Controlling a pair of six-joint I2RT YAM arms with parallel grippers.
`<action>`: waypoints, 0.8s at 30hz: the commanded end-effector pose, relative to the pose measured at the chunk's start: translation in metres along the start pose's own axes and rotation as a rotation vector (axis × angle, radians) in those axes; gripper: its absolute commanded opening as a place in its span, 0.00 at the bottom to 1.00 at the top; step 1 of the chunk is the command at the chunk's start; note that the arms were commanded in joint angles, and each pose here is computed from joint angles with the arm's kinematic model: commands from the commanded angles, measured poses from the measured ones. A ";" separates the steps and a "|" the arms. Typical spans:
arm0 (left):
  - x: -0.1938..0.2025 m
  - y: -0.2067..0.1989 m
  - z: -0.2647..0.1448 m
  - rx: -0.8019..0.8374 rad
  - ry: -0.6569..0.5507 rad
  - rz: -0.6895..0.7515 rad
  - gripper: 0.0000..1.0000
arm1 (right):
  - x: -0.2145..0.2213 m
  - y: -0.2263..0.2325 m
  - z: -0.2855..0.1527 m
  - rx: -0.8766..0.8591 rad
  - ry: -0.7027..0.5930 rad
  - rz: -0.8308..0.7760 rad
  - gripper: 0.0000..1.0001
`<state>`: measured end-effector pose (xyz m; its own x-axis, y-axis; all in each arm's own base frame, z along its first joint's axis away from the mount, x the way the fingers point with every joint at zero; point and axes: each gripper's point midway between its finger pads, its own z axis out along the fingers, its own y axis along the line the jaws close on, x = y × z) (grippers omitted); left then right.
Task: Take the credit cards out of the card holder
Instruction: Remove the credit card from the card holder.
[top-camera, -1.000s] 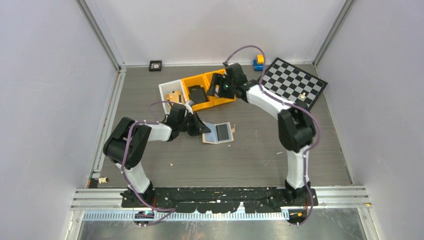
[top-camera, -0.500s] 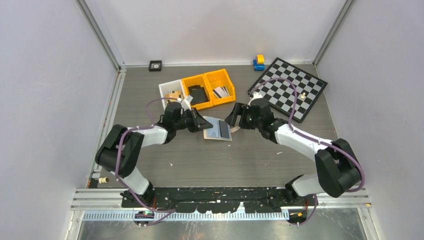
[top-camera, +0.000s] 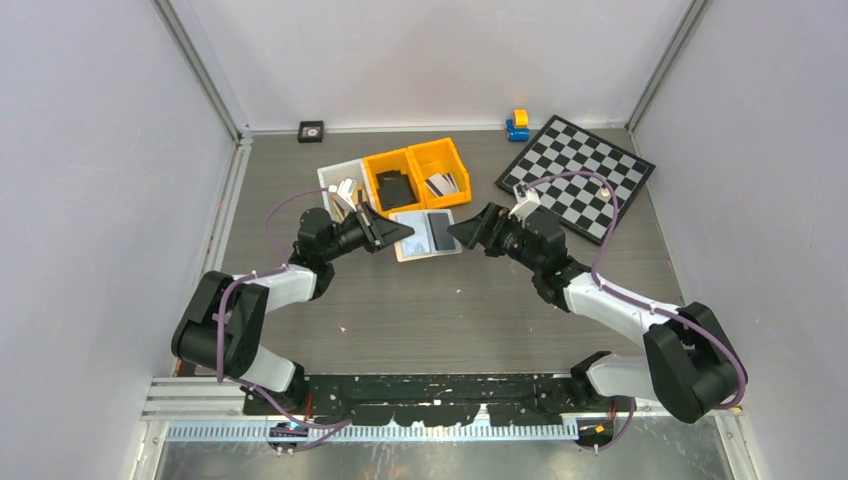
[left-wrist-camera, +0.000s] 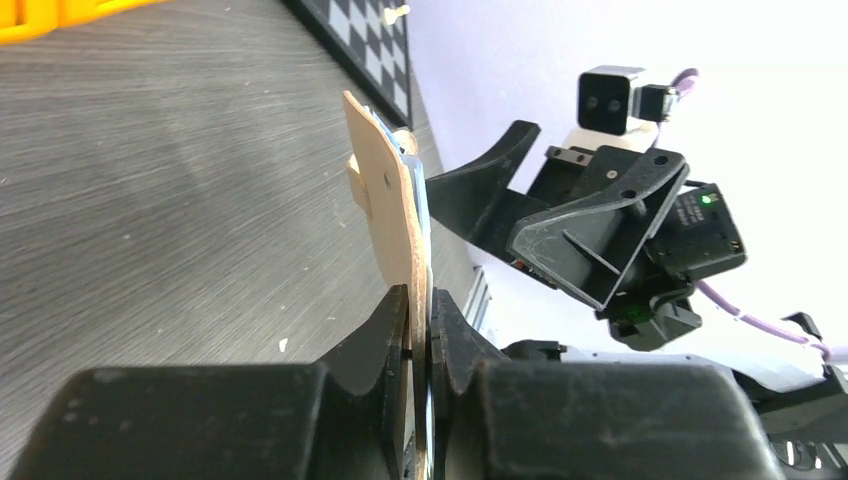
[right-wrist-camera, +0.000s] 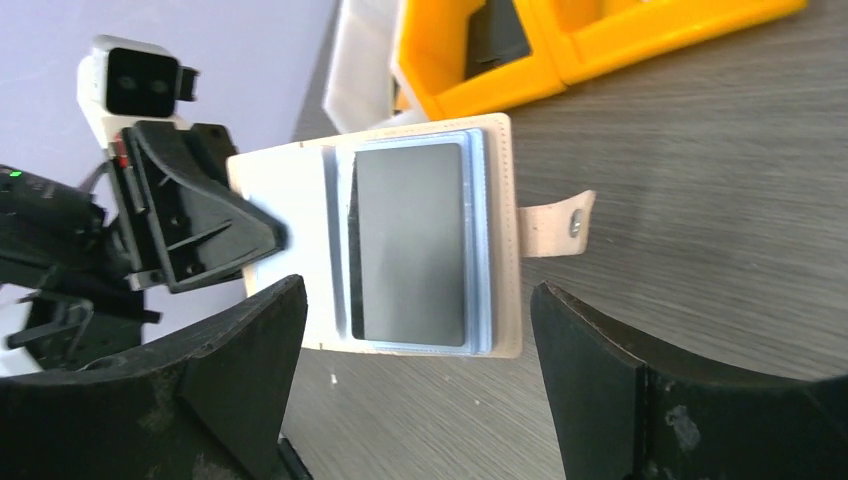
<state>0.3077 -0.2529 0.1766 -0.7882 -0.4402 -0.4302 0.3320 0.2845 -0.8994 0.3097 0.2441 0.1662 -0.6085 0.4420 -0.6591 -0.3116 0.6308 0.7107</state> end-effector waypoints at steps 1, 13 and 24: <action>-0.015 -0.044 -0.008 0.166 -0.049 0.072 0.00 | -0.018 0.038 -0.003 -0.190 -0.079 0.046 0.87; -0.029 -0.057 -0.024 0.260 -0.138 0.068 0.00 | -0.018 0.023 -0.001 -0.125 -0.103 0.059 0.87; -0.024 -0.057 -0.021 0.315 -0.105 0.033 0.00 | -0.014 0.065 -0.008 -0.368 -0.061 0.083 0.81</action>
<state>0.3031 -0.2422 0.2182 -0.7575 -0.5222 -0.3918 0.4193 0.0708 -0.9051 0.3012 0.2682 0.1881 -0.6359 0.5045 -0.5841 -0.3986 0.4333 0.8083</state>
